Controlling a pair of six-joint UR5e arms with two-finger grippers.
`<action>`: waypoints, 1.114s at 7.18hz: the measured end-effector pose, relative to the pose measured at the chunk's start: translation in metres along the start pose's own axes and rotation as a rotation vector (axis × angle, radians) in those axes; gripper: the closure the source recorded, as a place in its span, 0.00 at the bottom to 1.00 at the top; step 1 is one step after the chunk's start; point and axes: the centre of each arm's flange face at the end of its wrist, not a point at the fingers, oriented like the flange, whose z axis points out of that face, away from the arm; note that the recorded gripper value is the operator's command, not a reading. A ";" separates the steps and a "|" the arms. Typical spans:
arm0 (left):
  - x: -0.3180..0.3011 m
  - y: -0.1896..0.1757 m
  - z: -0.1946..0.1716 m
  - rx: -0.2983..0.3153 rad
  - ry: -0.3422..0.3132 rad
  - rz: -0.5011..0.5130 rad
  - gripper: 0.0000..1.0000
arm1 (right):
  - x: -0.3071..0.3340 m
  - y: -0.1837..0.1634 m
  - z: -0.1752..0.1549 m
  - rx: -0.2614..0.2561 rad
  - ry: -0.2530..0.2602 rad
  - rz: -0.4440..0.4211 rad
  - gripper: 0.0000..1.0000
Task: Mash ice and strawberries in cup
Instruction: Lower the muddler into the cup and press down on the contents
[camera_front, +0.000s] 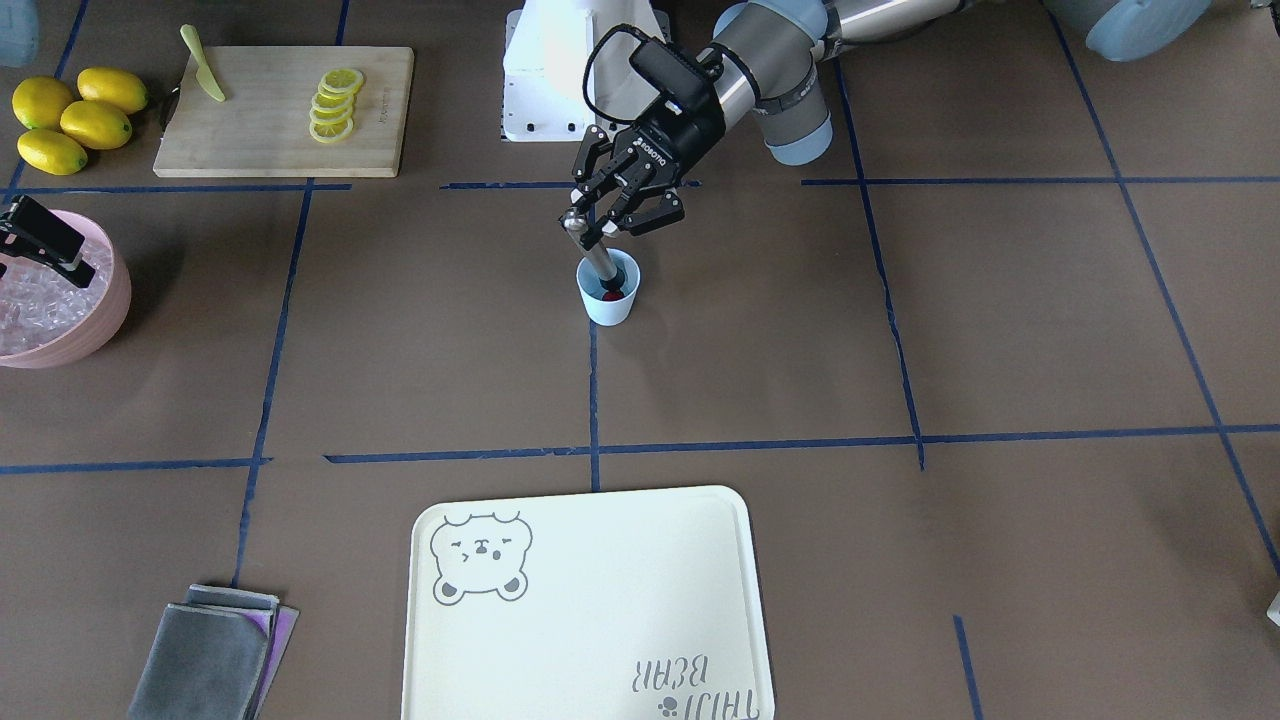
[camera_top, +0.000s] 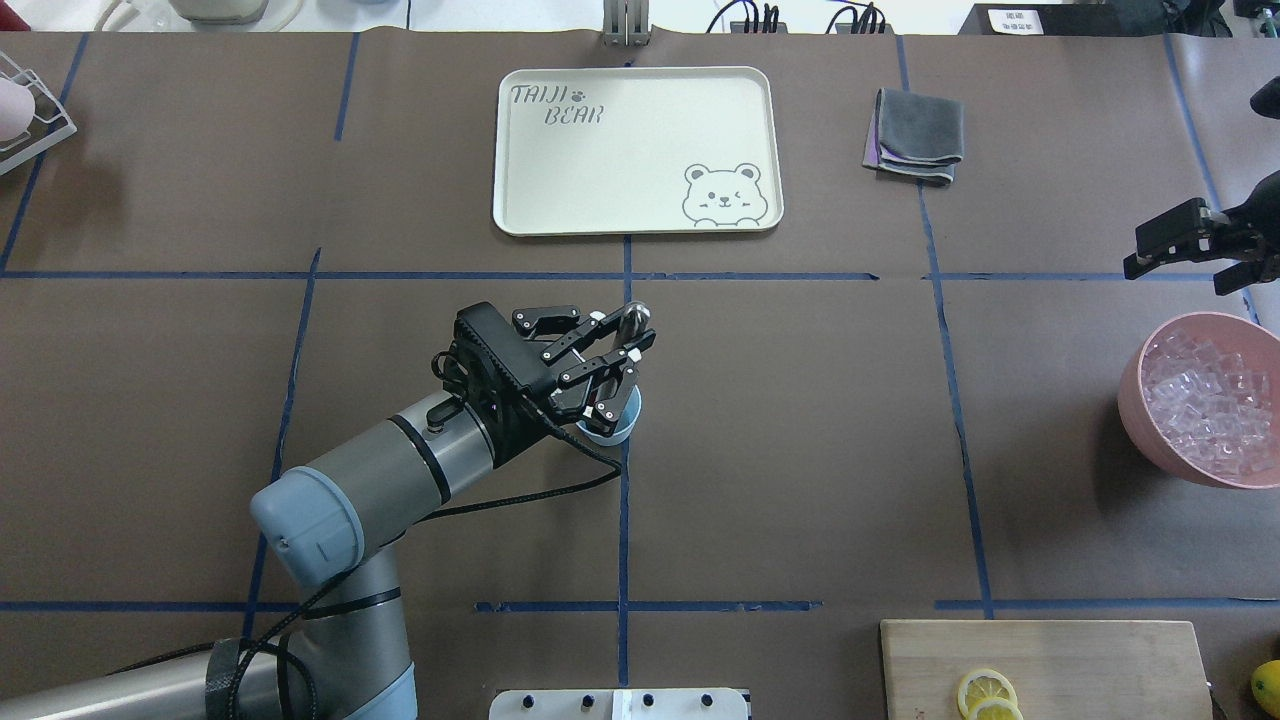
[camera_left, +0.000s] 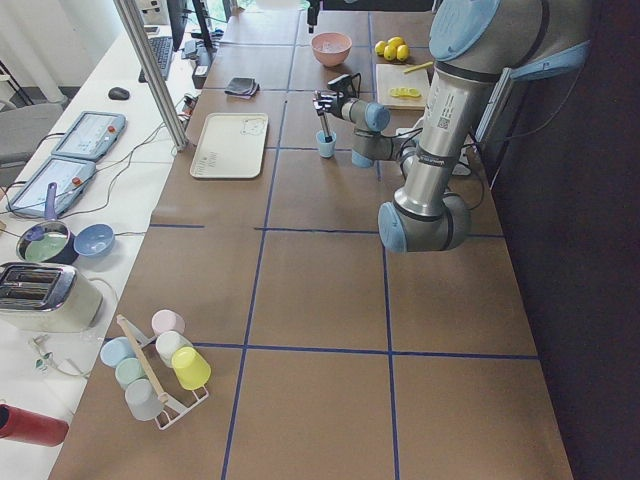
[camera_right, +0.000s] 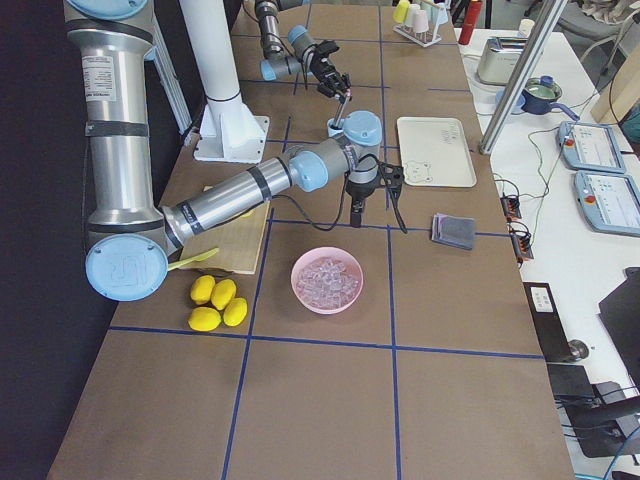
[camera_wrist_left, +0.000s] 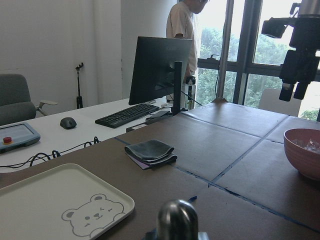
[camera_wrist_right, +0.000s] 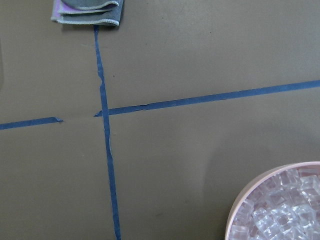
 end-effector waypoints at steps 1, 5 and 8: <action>-0.001 0.004 0.001 -0.002 -0.001 0.001 0.99 | 0.000 0.000 0.000 0.000 0.000 0.001 0.00; 0.008 -0.016 0.000 0.031 0.017 -0.007 1.00 | 0.000 0.000 0.000 0.000 0.000 0.000 0.00; 0.021 -0.072 -0.003 -0.008 -0.011 0.016 1.00 | -0.001 0.000 0.000 0.001 -0.001 -0.001 0.00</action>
